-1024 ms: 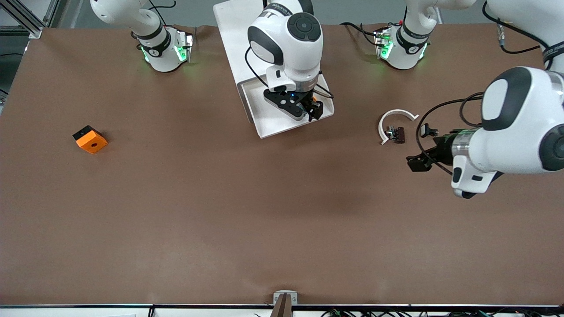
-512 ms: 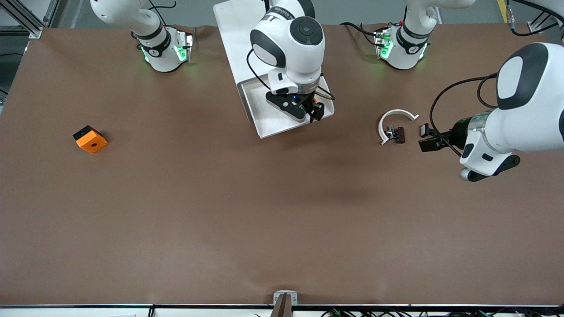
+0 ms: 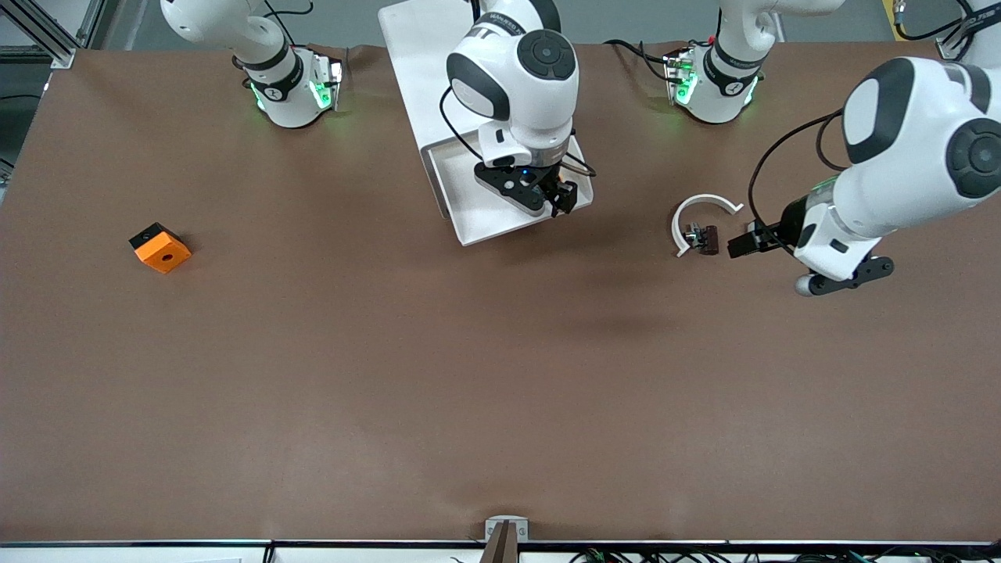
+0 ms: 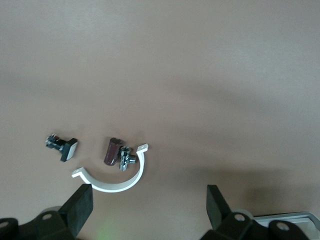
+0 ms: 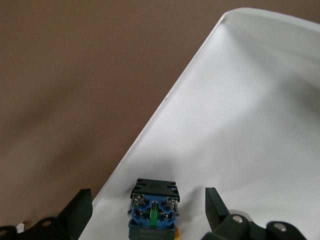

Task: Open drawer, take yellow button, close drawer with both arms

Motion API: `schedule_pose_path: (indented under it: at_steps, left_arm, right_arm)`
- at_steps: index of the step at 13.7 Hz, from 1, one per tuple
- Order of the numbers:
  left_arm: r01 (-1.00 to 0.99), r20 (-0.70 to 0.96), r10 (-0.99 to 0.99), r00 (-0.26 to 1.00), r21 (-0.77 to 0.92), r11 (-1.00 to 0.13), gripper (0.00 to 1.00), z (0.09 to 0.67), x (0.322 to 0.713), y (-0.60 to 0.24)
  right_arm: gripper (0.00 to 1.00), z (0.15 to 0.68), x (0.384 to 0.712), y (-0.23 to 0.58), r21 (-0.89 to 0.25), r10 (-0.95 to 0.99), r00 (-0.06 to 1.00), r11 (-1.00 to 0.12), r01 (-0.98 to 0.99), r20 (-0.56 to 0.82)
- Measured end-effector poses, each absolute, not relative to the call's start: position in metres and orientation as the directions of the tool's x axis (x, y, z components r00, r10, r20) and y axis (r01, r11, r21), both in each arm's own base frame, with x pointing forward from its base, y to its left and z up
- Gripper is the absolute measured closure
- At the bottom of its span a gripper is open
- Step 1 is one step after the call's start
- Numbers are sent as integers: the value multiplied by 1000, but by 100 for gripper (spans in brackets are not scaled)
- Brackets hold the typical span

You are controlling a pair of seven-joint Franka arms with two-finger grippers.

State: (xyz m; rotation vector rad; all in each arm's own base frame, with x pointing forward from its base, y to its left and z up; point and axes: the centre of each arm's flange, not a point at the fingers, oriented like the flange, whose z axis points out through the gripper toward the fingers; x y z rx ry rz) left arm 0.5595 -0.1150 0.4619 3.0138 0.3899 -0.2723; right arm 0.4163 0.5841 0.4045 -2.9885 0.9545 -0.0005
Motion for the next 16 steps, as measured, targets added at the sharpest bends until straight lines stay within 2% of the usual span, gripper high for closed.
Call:
schedule_pose_path:
  at_steps: [6,7,8,11,12,13,14,15,16]
  left_arm:
    - [231,-198,215,956,62,-971,0,445,551,-136]
    - [231,-203,214,955,59,-971,0,443,549,-138]
    - [233,-209,217,954,56,-971,0,440,547,-140]
    - [232,-218,215,952,51,-971,0,439,544,-142]
    - [232,-221,215,951,50,-972,0,440,543,-141]
    - [231,-222,215,951,50,-972,0,441,542,-141]
    - [230,-223,214,951,50,-972,0,443,541,-141]
    - [229,-222,213,951,50,-972,0,444,540,-141]
    - [227,-222,211,952,50,-973,0,444,540,-143]
  right_arm:
    - [1,405,416,584,-6,-579,815,-815,-579,-1]
    - [10,405,416,584,-6,-579,815,-815,-579,-1]
    - [10,405,416,584,-6,-579,815,-815,-579,-1]
    - [33,405,416,585,-5,-578,816,-816,-578,-1]
    - [34,404,416,585,-5,-578,816,-816,-578,-1]
    - [41,404,416,585,-5,-578,816,-816,-578,-1]
    - [54,404,416,585,-5,-578,816,-816,-578,-1]
    - [59,404,416,585,-5,-578,816,-816,-578,-1]
    - [59,404,416,585,-5,-578,816,-816,-578,-1]
